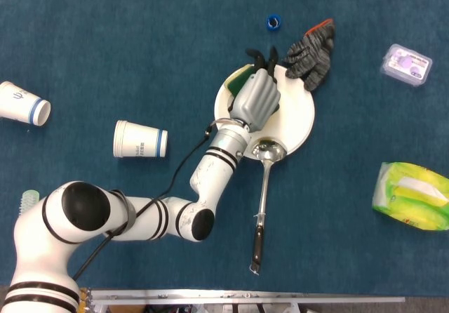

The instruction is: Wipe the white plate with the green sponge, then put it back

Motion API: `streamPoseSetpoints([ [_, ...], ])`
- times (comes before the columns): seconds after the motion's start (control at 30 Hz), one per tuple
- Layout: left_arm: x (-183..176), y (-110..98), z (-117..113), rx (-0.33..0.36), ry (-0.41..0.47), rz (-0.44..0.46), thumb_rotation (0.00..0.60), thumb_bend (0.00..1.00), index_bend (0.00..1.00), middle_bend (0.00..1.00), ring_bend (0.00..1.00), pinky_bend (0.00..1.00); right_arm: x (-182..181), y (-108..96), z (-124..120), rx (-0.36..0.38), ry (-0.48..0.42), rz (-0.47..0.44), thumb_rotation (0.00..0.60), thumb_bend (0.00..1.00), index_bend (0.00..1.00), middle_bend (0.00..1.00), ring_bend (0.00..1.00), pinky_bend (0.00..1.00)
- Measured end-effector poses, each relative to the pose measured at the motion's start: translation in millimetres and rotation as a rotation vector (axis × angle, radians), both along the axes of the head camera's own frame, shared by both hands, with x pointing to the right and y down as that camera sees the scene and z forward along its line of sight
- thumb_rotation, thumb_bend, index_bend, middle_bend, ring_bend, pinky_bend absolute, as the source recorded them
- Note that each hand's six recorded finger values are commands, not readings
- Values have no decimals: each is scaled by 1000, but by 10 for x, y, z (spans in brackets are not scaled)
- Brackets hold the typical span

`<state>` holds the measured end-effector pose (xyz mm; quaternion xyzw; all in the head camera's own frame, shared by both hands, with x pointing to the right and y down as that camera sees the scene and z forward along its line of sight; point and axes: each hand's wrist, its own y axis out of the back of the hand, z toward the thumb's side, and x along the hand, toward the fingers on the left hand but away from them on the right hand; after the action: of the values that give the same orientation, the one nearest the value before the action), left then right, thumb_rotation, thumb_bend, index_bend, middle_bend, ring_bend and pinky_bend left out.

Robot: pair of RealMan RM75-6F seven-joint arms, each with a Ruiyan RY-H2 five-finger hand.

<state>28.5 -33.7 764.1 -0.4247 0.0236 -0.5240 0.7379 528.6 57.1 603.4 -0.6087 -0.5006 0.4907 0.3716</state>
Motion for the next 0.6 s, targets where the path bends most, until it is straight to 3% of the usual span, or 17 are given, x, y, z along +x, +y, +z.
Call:
streamPoseSetpoints([
  [0.6, -301, -234, 37, 53, -37, -57, 600, 253, 442, 245, 45, 238, -12, 18, -26, 7, -2, -4, 600, 317, 167, 242, 125, 261],
])
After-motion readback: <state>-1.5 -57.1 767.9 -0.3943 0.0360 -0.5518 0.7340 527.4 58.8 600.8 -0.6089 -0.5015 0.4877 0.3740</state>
